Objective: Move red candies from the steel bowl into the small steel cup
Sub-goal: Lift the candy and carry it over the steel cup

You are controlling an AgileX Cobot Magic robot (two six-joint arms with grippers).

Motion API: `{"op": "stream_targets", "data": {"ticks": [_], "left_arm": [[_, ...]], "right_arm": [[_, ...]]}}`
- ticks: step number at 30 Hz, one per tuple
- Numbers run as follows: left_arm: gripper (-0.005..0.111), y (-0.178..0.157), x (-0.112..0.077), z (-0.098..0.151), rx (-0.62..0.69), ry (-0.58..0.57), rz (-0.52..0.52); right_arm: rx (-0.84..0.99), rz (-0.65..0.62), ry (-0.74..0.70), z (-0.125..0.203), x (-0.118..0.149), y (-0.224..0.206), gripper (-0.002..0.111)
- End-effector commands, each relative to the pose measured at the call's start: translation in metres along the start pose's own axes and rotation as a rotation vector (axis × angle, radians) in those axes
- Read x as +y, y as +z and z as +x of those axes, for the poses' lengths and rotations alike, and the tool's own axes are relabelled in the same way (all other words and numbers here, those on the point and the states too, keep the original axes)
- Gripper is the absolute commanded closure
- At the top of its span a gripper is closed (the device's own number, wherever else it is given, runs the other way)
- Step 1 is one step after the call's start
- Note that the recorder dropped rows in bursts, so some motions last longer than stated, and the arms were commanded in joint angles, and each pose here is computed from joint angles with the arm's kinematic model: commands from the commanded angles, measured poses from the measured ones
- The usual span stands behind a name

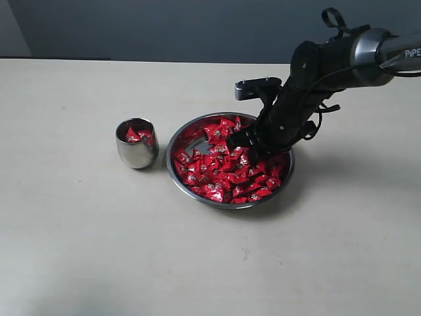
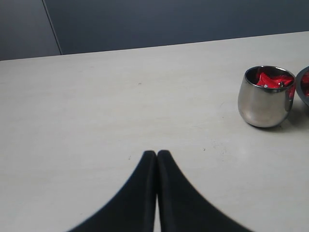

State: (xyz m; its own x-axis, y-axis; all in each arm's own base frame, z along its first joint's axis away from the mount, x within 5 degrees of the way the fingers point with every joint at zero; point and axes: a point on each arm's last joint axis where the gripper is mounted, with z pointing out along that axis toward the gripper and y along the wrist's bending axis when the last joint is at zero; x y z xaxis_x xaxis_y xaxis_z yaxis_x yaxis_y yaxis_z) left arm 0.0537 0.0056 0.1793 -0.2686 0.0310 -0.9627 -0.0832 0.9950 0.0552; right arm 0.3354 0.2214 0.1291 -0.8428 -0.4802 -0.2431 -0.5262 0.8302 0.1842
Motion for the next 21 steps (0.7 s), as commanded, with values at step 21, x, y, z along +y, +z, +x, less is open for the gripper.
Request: {"op": "stream_targets", "data": {"ticks": [21], "left_arm": [[0.106, -0.001, 0.000, -0.003, -0.019, 0.000, -0.001]], "right_arm": [[-0.306, -0.376, -0.010, -0.053, 0.079, -0.084, 0.108]]}}
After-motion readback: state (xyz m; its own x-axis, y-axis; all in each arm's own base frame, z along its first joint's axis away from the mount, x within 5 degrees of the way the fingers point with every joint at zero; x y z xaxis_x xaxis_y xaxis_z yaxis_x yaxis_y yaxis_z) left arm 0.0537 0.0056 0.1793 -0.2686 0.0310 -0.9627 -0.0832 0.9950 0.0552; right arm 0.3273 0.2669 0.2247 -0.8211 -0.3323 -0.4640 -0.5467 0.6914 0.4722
